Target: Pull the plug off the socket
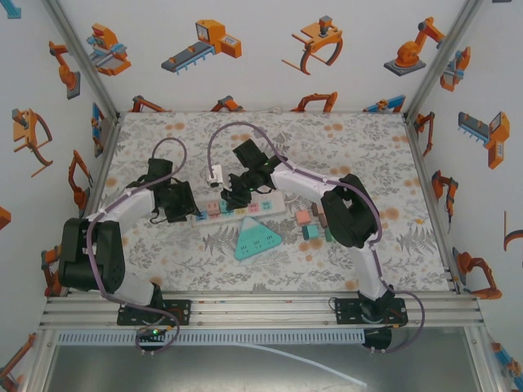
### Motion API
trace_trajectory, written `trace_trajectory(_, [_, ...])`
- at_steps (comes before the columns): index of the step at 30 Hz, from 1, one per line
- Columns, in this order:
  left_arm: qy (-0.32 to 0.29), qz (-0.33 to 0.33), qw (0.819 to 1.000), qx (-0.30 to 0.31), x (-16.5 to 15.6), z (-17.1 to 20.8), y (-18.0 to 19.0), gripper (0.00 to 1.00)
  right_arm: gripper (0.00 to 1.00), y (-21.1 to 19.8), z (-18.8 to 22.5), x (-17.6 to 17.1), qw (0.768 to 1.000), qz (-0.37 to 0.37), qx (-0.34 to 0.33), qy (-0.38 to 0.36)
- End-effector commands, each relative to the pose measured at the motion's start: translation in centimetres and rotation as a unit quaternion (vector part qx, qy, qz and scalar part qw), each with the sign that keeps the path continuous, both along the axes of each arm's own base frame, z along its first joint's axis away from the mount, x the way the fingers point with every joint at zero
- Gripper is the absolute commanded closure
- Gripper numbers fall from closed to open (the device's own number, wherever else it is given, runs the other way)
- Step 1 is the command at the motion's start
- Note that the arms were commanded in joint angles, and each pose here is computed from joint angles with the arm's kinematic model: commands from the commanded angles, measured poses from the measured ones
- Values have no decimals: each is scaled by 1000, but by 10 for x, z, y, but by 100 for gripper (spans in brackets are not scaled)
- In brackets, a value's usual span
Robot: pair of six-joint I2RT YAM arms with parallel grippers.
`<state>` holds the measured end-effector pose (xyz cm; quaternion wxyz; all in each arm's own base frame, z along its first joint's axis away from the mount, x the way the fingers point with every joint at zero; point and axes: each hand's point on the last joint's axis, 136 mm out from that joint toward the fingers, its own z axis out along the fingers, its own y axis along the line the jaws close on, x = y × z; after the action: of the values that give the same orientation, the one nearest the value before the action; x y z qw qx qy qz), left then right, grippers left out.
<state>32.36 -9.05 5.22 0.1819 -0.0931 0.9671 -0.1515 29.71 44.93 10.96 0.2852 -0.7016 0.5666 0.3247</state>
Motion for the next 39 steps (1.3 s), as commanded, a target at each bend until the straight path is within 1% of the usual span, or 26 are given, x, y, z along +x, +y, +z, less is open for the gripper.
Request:
trace_trajectory(1, [18, -19, 1000, -5, -16, -9, -2, 51, 72, 6, 3, -5, 1000, 7, 8, 15])
trace_trajectory(5, [30, -12, 999, 1, -23, -17, 2, 52, 74, 7, 7, -4, 1000, 6, 12, 13])
trace_trajectory(15, [70, 23, 997, 32, -31, -32, 15, 53, 85, 11, 32, -1, 1000, 2, 31, 2])
trace_trajectory(26, [76, 40, 995, 50, -36, -34, 24, 53, 89, 16, 69, 3, 997, 0, 69, -16])
trace_trajectory(33, [75, 40, 995, 50, -36, -31, 23, 54, 90, 12, 81, 5, 996, -6, 79, -42])
trace_trajectory(39, [72, 45, 995, 44, -33, -30, 22, 54, 91, 5, 80, 2, 994, 2, 74, -81])
